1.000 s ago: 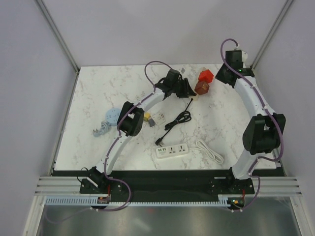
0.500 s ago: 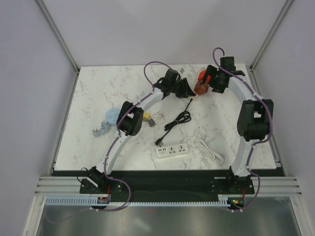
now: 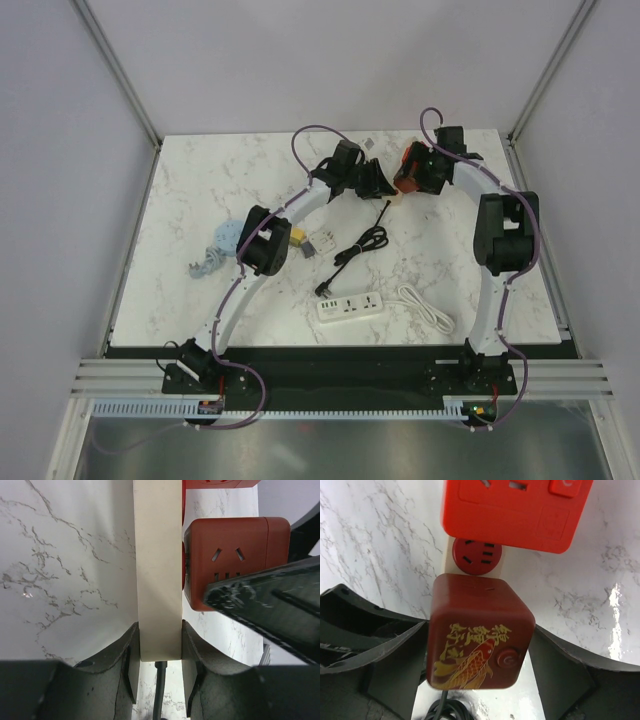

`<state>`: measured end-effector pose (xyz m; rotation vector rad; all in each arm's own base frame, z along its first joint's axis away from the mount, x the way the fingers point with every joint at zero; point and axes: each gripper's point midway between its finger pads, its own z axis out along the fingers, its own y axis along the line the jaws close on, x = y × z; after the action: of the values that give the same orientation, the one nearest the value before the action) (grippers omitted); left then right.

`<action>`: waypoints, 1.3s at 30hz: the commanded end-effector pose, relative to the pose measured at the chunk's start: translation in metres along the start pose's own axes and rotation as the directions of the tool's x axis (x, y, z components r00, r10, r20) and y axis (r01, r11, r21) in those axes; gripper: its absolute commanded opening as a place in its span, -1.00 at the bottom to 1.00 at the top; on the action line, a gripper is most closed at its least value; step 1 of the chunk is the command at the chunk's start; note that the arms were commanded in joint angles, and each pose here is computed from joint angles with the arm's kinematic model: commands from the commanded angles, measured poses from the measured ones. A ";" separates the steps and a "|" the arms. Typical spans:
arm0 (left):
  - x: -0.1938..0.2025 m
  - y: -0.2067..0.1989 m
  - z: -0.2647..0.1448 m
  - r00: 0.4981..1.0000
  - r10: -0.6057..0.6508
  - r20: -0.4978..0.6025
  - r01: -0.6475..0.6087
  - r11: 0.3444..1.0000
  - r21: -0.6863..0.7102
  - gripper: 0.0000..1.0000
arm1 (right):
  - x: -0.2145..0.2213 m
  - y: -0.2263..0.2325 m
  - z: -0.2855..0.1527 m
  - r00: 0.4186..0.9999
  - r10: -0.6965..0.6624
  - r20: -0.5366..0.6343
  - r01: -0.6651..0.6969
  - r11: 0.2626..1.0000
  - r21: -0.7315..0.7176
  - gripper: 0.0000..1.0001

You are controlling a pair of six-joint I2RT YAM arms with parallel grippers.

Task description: Pull the plug off the socket

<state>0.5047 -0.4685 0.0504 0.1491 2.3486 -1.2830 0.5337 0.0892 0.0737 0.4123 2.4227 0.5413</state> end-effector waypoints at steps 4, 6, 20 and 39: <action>0.011 -0.001 0.006 0.999 0.010 -0.033 -0.009 0.999 0.044 -0.95 | -0.015 0.014 0.012 0.999 0.000 0.049 0.002 0.999 -0.044 0.59; 0.010 0.000 0.007 0.999 0.008 -0.031 -0.007 0.999 0.042 -0.96 | -0.016 0.012 0.012 0.998 0.005 0.056 -0.003 0.999 -0.033 0.47; 0.008 0.035 0.004 0.995 -0.099 0.001 0.099 0.993 -0.071 -0.96 | -0.045 0.003 -0.034 0.965 0.238 0.114 -0.216 0.960 -0.180 -1.00; 0.009 0.031 0.006 0.995 -0.098 -0.010 0.097 0.994 -0.054 -0.95 | -0.061 0.007 -0.080 0.963 0.225 0.145 -0.198 0.963 -0.182 -1.00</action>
<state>0.4868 -0.4847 0.0505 0.1513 2.3615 -1.3948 0.5120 0.0695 0.0741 0.6009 2.4130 0.5023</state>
